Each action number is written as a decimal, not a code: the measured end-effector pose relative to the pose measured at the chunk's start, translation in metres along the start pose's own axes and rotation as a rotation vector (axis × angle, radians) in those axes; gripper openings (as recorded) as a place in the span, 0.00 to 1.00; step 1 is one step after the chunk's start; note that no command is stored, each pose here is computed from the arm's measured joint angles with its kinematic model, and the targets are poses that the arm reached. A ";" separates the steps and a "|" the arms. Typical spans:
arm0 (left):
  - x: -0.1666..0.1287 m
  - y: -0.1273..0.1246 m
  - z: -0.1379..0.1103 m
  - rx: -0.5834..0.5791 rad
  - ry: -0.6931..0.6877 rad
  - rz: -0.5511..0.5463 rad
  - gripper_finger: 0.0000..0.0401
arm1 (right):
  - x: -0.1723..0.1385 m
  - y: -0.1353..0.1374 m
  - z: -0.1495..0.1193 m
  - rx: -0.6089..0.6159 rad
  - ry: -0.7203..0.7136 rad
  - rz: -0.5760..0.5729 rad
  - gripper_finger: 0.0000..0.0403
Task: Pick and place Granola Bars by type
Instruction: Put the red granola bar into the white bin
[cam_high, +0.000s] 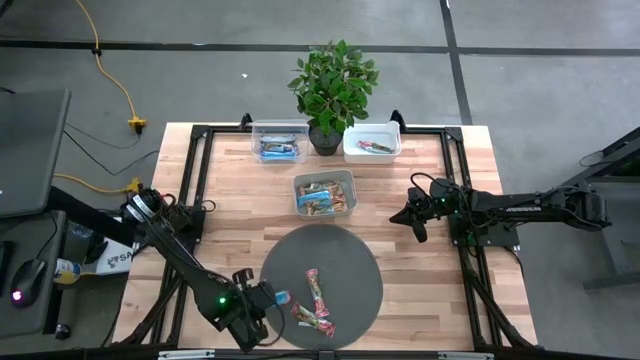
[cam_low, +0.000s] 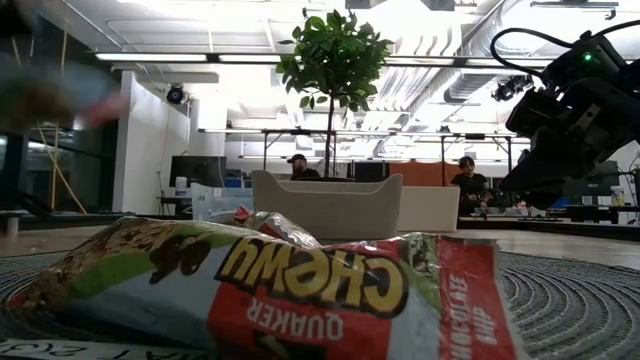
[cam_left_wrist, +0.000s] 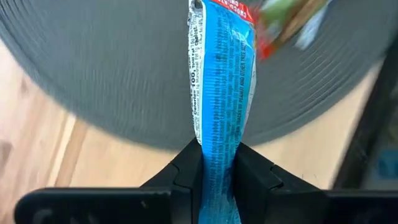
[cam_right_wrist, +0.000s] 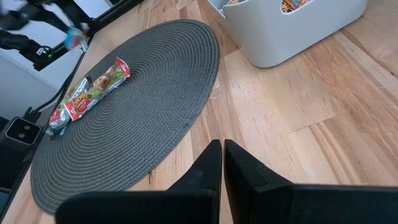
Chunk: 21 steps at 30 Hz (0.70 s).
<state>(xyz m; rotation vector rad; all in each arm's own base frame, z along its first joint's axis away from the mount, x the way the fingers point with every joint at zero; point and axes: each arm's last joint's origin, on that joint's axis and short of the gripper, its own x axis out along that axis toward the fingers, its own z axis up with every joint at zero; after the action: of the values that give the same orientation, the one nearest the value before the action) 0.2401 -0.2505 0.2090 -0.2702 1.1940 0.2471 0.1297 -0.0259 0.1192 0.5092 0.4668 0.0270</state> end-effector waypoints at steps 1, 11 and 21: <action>-0.005 -0.003 0.004 0.004 -0.026 -0.005 0.16 | 0.000 0.000 0.000 0.000 0.000 0.000 0.00; -0.059 -0.026 0.056 0.038 -0.331 -0.127 0.16 | 0.000 0.000 0.000 0.000 0.000 0.000 0.00; -0.079 -0.019 0.130 0.171 -0.521 -0.291 0.16 | 0.000 -0.002 0.003 0.170 -0.062 -0.081 0.00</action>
<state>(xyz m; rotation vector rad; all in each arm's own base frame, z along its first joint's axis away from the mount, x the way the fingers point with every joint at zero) 0.3331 -0.2280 0.3291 -0.2089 0.6439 -0.0415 0.1307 -0.0290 0.1206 0.6553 0.4308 -0.1065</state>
